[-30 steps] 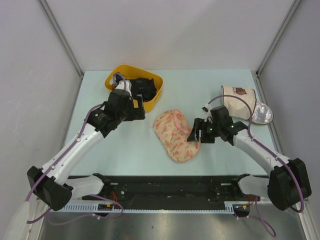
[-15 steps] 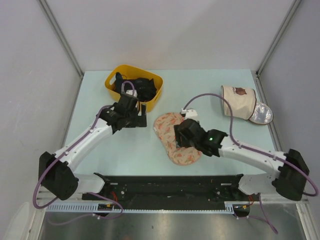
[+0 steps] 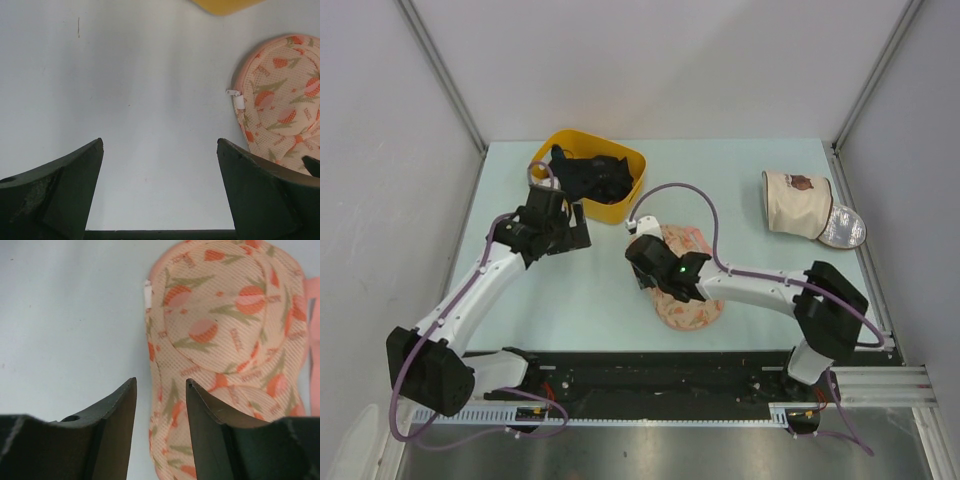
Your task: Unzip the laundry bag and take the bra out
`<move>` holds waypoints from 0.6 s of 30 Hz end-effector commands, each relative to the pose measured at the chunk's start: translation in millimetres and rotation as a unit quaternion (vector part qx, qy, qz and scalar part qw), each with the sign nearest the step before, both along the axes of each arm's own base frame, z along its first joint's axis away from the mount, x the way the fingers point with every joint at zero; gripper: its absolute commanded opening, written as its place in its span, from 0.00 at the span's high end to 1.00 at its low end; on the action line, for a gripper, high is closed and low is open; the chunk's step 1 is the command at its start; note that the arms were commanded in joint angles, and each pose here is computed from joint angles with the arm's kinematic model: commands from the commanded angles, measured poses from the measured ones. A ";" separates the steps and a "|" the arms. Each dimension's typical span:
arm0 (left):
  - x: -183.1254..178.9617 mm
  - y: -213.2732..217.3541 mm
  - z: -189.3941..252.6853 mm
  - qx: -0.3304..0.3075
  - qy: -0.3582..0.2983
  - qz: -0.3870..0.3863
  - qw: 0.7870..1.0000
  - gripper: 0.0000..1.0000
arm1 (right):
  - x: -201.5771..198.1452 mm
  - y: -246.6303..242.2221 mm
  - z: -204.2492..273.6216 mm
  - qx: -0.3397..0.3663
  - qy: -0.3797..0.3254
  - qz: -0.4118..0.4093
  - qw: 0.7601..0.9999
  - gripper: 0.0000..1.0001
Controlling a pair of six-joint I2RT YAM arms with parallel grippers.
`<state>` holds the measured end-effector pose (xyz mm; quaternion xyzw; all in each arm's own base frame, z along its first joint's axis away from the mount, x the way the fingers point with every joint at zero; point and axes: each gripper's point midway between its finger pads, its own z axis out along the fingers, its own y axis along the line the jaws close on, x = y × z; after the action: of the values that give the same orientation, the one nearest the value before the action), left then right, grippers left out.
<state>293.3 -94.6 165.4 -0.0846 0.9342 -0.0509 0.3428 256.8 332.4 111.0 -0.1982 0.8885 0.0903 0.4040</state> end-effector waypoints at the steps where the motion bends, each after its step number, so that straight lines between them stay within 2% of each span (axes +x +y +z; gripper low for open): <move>1: -5.1 -2.9 1.2 -0.020 0.004 -0.003 1.000 0.00 | 10.9 32.8 -6.2 0.027 -0.002 0.012 1.000 0.50; 5: -4.2 -4.0 -0.6 -0.021 0.007 -0.002 1.000 0.00 | 23.6 40.5 -37.2 0.015 0.013 -0.003 1.000 0.50; 7: -3.7 -4.4 -2.1 -0.023 0.009 -0.001 1.000 0.00 | 26.5 40.0 -56.7 0.005 0.026 -0.006 1.000 0.53; 9: -3.4 -5.6 -2.3 -0.023 0.009 -0.006 1.000 0.00 | 33.1 34.5 -69.4 0.001 0.038 -0.016 0.999 0.61; 11: -5.3 -10.8 -0.1 -0.034 0.006 -0.022 0.999 0.00 | 35.6 27.5 -81.3 -0.013 0.049 -0.021 0.998 0.84; 12: -4.6 -12.8 2.0 -0.036 -0.001 -0.032 0.999 0.00 | 39.5 20.9 -80.4 -0.015 0.051 -0.031 0.998 1.00; 15: -7.0 -20.2 9.4 -0.052 -0.024 -0.064 0.996 0.00 | 30.6 17.6 -49.4 0.002 0.030 0.007 1.000 1.00; 16: -6.8 -24.0 11.4 -0.059 -0.033 -0.076 0.995 0.00 | 28.8 20.7 -11.2 0.043 0.006 0.026 0.999 1.00; 18: -11.2 -43.8 13.6 -0.099 -0.038 -0.123 0.987 0.00 | 8.1 30.8 14.9 0.093 0.006 0.115 0.989 1.00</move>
<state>284.9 -109.3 159.0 -0.0636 0.9355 -0.0991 0.3331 281.7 343.3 39.3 -0.2046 0.9094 0.0904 0.3507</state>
